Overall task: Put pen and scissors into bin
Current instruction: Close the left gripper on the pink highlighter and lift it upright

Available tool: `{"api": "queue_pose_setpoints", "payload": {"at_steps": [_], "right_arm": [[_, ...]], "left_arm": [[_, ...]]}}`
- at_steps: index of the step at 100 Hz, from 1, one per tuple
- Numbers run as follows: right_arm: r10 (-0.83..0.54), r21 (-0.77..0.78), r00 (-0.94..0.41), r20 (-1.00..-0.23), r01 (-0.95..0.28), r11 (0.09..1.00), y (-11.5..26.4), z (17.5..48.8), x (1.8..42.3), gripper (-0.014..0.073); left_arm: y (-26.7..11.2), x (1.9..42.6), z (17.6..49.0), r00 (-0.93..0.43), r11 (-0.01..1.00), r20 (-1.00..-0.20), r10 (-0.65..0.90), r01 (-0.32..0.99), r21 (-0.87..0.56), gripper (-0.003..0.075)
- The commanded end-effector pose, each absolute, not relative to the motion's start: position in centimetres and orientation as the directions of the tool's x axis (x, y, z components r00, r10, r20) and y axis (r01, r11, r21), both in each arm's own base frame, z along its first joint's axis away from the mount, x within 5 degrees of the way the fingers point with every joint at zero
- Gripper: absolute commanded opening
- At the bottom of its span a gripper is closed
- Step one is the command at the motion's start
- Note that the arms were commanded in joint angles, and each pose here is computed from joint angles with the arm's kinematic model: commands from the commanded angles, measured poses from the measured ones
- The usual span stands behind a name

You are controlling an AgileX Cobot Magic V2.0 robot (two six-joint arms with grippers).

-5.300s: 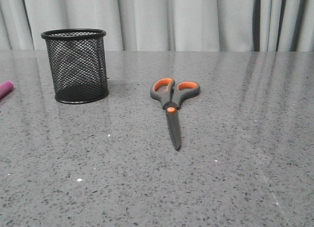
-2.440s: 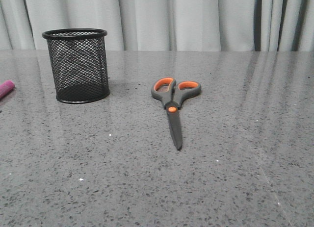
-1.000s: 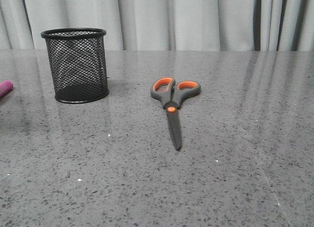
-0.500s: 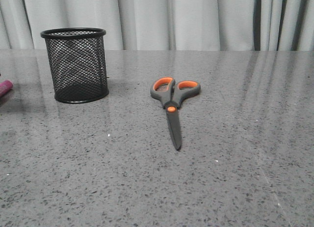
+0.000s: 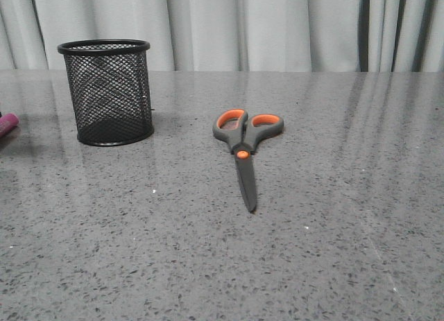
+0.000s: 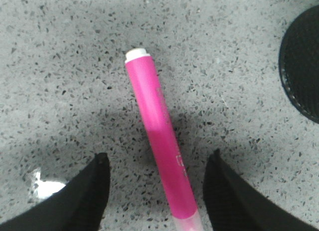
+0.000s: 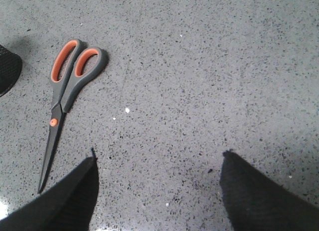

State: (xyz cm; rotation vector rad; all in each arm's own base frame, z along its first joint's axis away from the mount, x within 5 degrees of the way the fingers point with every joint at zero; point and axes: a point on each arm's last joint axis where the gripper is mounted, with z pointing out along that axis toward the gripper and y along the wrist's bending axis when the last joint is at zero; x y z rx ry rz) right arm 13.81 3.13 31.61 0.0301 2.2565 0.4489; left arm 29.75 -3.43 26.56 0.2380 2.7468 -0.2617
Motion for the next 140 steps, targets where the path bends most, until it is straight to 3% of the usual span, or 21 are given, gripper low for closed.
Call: {"api": "queue_pose_setpoints", "payload": {"at_steps": [1,20,53,60,75,88,101,125,140], "right_arm": [[0.18,0.316,-0.592,-0.785,-0.134,0.939,2.9,33.1,14.3,0.0466],[0.18,0.316,-0.592,-0.785,-0.134,0.939,2.9,33.1,14.3,0.0466],[0.18,0.316,-0.592,-0.785,-0.134,0.939,2.9,33.1,14.3,0.0466],[0.18,0.316,-0.592,-0.785,-0.134,0.939,2.9,33.1,14.3,0.0466],[0.18,0.316,-0.592,-0.785,-0.134,0.939,2.9,33.1,14.3,0.0466],[0.18,0.316,-0.592,-0.785,-0.134,0.939,2.9,33.1,14.3,0.0466],[0.178,0.316,-0.596,-0.783,-0.134,0.939,3.0,33.0,14.3,0.0466],[0.177,0.316,-0.599,-0.781,-0.134,0.939,3.0,33.0,14.3,0.0466],[0.177,0.316,-0.599,-0.781,-0.134,0.939,3.0,33.0,14.3,0.0466]], "left_arm": [[-4.2,30.0,28.5,-0.874,0.964,-0.468,0.13,0.221,-0.146,0.0386],[-5.1,30.5,27.6,-0.866,0.96,-0.459,0.197,0.265,-0.088,0.0386],[-5.2,31.1,26.7,-0.877,0.965,-0.445,0.183,0.248,-0.091,0.0377],[-5.2,31.1,26.7,-0.877,0.965,-0.445,0.185,0.248,-0.089,0.0304],[-5.2,30.9,26.6,-0.884,0.964,-0.427,0.19,0.251,-0.091,-0.0018],[-5.1,30.7,26.9,-0.882,0.963,-0.429,0.194,0.255,-0.088,-0.0022],[-5.0,30.1,29.1,-0.828,0.963,-0.529,0.188,0.262,-0.068,-0.0022],[-5.5,26.9,36.9,-0.535,0.94,-0.838,0.106,0.33,-0.091,-0.0022],[-6.1,25.8,39.4,-0.387,0.907,-0.921,0.051,0.403,-0.12,-0.0022]]}}
